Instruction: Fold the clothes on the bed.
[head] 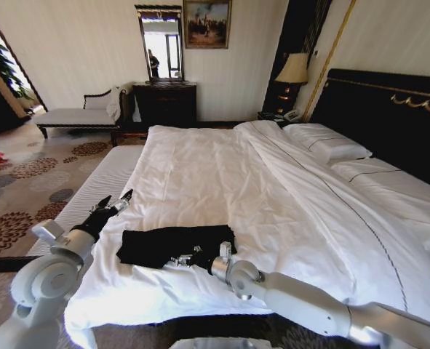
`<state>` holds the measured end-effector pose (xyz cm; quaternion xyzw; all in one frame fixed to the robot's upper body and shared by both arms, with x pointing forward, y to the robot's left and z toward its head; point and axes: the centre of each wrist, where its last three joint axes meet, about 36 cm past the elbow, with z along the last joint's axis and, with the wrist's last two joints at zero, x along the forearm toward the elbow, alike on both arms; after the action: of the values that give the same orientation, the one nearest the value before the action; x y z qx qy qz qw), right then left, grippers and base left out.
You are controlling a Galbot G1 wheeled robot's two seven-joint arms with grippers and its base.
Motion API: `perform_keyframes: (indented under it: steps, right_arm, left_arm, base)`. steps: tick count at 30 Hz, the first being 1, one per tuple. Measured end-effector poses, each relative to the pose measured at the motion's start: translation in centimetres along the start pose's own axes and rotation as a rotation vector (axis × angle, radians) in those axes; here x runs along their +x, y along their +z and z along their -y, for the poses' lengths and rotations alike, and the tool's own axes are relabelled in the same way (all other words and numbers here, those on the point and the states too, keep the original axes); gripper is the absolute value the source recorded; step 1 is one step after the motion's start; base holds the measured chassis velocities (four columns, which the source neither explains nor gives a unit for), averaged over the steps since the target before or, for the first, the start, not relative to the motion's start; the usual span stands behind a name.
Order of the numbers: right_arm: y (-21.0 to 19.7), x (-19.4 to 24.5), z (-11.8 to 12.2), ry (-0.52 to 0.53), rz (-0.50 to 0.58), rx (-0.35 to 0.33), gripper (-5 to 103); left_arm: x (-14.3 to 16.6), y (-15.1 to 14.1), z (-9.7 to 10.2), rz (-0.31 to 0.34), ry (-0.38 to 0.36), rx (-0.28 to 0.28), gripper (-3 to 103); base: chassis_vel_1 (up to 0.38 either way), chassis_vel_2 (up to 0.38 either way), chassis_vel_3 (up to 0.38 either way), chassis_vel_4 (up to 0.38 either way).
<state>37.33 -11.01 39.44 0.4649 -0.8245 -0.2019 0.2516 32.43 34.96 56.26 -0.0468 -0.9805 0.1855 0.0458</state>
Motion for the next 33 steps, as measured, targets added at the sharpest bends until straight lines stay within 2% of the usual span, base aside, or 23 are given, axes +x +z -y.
perform_keyframes:
  steps: [6,9,13,18,26,31,33]
  right_arm:
    - [-4.0,-1.4,0.0,0.008,0.092,-0.016,100]
    - [-6.3,-3.9,2.4,0.065,0.133,-0.027,100]
    - [-6.3,-6.5,4.8,0.122,0.133,-0.036,100]
    - [-4.4,-10.4,7.0,0.152,0.122,-0.004,100]
    - [-2.8,-10.7,7.4,0.155,0.103,0.013,100]
    - [-0.9,-8.8,6.5,0.146,0.079,0.001,100]
    - [0.0,-7.8,5.4,0.129,0.070,-0.007,100]
  left_arm:
    - [0.0,0.0,-0.2,-0.004,-0.012,0.003,100]
    - [0.1,-0.1,-0.1,-0.003,-0.013,0.003,100]
    - [0.2,-0.2,0.0,-0.002,-0.011,0.002,100]
    - [0.3,-0.2,0.0,-0.001,-0.012,0.002,100]
    - [0.2,-0.2,-0.2,-0.002,-0.016,0.005,100]
    - [0.0,-0.1,-0.3,-0.002,-0.016,0.009,100]
    - [-0.2,0.0,-0.3,-0.003,-0.016,0.011,100]
  base:
    - [0.000,0.000,0.000,0.000]
    - [0.000,0.000,0.000,0.000]
    - [0.000,0.000,0.000,0.000]
    - [0.000,0.000,0.000,0.000]
    - [0.000,0.000,0.000,0.000]
    - [0.000,0.000,0.000,0.000]
    - [0.000,0.000,0.000,0.000]
